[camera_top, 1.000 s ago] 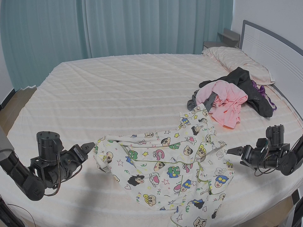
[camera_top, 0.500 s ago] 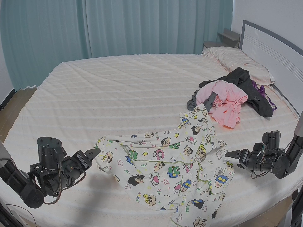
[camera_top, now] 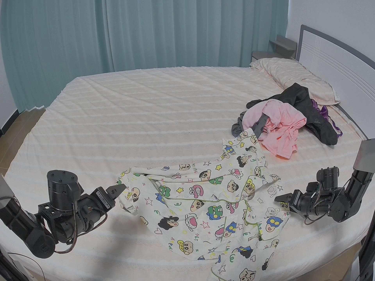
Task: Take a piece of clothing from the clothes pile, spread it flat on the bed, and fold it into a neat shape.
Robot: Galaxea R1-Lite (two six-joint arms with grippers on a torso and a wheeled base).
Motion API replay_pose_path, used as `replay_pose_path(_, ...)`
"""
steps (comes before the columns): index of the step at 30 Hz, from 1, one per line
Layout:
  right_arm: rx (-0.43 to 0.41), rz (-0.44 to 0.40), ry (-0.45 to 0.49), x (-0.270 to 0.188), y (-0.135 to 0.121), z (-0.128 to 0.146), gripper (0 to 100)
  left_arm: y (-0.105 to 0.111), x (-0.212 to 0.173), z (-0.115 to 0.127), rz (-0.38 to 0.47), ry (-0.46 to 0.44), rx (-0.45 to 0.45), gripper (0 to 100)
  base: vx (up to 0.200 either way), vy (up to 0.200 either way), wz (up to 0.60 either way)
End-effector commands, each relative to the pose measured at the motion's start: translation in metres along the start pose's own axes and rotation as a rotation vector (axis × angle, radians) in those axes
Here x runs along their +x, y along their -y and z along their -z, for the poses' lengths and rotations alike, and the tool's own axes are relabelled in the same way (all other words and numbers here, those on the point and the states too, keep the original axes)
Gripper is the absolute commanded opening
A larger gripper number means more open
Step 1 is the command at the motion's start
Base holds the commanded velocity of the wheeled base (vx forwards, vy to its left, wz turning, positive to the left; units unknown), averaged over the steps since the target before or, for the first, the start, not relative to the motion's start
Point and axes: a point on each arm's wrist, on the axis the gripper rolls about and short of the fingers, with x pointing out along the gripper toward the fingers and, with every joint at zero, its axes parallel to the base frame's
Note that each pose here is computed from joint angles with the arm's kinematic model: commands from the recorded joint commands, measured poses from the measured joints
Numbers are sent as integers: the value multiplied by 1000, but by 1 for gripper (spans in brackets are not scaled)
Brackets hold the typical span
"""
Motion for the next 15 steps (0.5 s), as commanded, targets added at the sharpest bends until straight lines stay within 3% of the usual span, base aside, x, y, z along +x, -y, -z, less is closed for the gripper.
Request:
replay_pose_path(1, 13, 2, -8, 2, 1, 1, 0, -1, 2, 1, -7, -6, 1, 100, 0, 0, 0)
replay_pose_path(7, 62, 11, 23, -2, 5, -5, 0, -1, 3, 2, -10, -6, -9, 100, 0, 0, 0)
replay_pose_path(15, 70, 8, 181, -40, 2, -32, 0, -2, 2, 2, -16, -5, -12, 100, 0, 0, 0)
